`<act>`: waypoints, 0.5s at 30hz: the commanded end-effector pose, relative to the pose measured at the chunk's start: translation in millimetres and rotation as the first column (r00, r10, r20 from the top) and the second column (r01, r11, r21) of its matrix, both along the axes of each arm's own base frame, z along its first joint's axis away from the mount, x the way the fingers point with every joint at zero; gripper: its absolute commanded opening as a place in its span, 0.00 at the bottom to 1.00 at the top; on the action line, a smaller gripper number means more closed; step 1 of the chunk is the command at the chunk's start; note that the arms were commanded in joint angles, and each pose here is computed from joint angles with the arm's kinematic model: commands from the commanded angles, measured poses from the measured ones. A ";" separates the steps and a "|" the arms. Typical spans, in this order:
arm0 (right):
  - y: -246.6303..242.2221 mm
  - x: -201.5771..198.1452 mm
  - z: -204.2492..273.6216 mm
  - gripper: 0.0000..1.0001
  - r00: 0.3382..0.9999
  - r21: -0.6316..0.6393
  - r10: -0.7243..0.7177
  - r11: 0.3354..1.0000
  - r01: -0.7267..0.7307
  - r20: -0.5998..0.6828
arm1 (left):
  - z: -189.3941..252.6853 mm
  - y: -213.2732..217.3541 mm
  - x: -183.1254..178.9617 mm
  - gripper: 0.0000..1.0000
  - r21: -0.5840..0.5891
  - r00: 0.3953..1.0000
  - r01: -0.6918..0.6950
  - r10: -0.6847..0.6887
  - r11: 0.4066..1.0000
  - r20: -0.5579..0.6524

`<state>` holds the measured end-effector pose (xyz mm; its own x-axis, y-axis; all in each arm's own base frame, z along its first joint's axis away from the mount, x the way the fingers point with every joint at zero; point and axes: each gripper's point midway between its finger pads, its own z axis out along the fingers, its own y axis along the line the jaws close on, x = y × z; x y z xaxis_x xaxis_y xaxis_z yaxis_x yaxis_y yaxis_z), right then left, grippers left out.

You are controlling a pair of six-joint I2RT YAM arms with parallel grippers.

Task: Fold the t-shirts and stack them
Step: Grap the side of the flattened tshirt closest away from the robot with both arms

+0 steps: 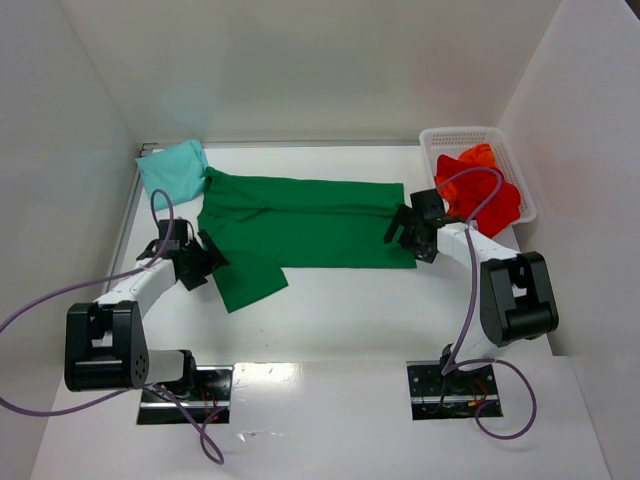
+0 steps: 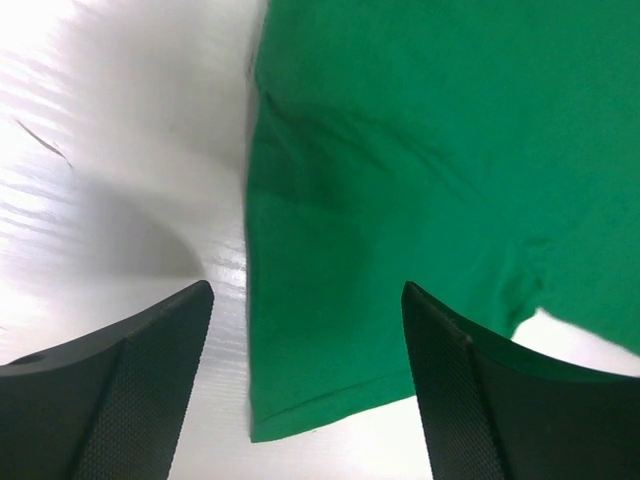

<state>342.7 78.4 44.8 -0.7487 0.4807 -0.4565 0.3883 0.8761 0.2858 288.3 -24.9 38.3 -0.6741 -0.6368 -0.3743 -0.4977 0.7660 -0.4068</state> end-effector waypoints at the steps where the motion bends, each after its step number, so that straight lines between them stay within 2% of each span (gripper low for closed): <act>1: 0.0 6.7 -3.1 0.99 1.000 0.015 -0.017 1.000 0.016 0.025 | -9.6 -4.6 -1.9 0.83 0.021 0.999 0.035 -0.035 0.999 -0.014; 8: -2.2 3.7 -9.8 0.99 1.000 0.019 -0.021 1.000 0.021 0.005 | -21.5 -6.9 -4.8 0.79 0.040 0.998 0.038 -0.036 0.998 -0.054; 11: -5.4 4.4 -9.8 0.99 1.000 0.019 -0.030 0.999 0.030 0.005 | -26.7 -10.6 -5.1 0.72 0.039 0.996 0.052 -0.049 0.998 -0.072; 15: -5.9 1.3 -12.8 0.99 1.000 0.017 -0.030 0.999 0.030 -0.004 | -29.0 -14.1 -3.0 0.57 0.048 0.995 0.058 -0.054 0.997 -0.082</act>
